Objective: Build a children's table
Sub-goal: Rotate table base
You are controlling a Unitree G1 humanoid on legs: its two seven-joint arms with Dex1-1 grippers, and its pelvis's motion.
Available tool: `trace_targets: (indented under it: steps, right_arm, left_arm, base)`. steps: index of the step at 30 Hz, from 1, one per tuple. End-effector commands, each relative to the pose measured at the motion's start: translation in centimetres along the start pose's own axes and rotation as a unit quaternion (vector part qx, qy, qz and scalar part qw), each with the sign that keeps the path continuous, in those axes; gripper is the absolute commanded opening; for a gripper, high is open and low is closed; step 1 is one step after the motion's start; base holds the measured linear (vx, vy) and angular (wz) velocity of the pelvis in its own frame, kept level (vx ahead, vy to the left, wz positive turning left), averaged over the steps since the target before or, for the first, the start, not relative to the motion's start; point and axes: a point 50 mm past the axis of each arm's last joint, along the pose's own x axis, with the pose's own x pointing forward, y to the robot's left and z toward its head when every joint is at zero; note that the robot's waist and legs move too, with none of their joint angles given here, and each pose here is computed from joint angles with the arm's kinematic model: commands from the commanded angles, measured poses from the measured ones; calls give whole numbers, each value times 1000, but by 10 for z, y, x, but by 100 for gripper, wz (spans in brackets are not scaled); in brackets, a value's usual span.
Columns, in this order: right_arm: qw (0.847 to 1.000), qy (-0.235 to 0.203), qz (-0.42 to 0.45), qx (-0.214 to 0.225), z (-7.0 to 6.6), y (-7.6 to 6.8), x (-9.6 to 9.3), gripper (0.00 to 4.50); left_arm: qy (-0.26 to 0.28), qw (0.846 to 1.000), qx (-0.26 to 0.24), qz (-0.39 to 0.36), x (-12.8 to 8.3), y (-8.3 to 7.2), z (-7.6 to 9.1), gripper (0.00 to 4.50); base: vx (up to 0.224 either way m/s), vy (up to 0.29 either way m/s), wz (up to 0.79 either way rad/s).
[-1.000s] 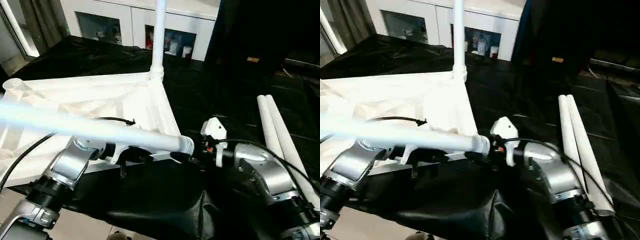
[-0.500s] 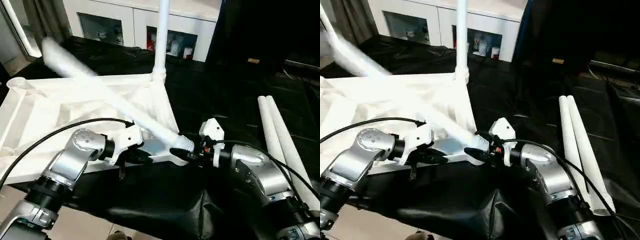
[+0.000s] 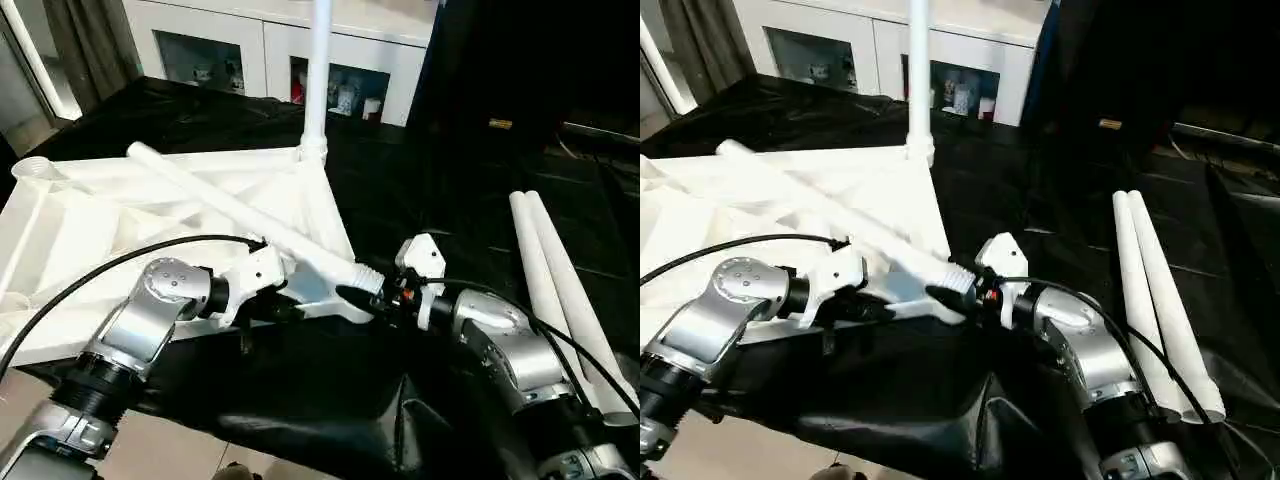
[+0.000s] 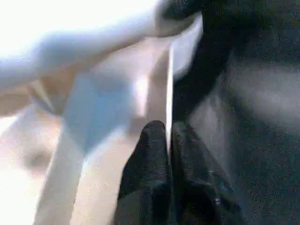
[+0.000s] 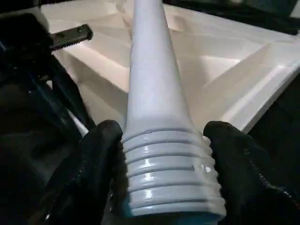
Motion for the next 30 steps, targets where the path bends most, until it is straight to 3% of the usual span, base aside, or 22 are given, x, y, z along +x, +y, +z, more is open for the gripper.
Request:
trace_targets:
  steps: [1,4,7,11,12,13,15,23,25,30]
  right_arm:
    - [1000,-24,-14,9,7,-4,2,272]
    - [999,-42,-23,19,11,-5,3,270]
    - [997,-62,-26,26,17,-3,3,270]
    - [996,-75,-28,29,21,-2,4,270]
    - [996,-82,-30,27,24,-2,5,270]
    - [996,-83,-30,27,25,-2,5,270]
    - [995,-92,-30,27,29,-1,6,270]
    - [993,-105,-48,26,36,-3,8,270]
    - [989,-111,-90,25,39,-13,7,270]
    - [981,-129,-141,35,45,-26,5,267]
  left_arm:
    - [-85,995,-9,51,-15,14,31,81]
    - [-142,986,-52,72,-20,20,41,102]
    - [-202,966,-136,85,-23,27,50,125]
    - [-226,949,-189,108,-22,33,52,146]
    - [-240,934,-232,123,-23,38,54,156]
    - [-245,931,-240,127,-23,39,54,171]
    - [-270,909,-287,136,-25,44,58,185]
    - [-272,895,-314,163,-28,47,58,234]
    - [-290,880,-337,170,-32,49,59,247]
    - [-300,872,-349,169,-36,50,61,304]
  base:
    - [0,0,0]
    - [0,0,0]
    - [0,0,0]
    - [0,0,0]
    - [0,0,0]
    - [0,0,0]
    - [0,0,0]
    - [0,0,0]
    - [0,0,0]
    - [0,0,0]
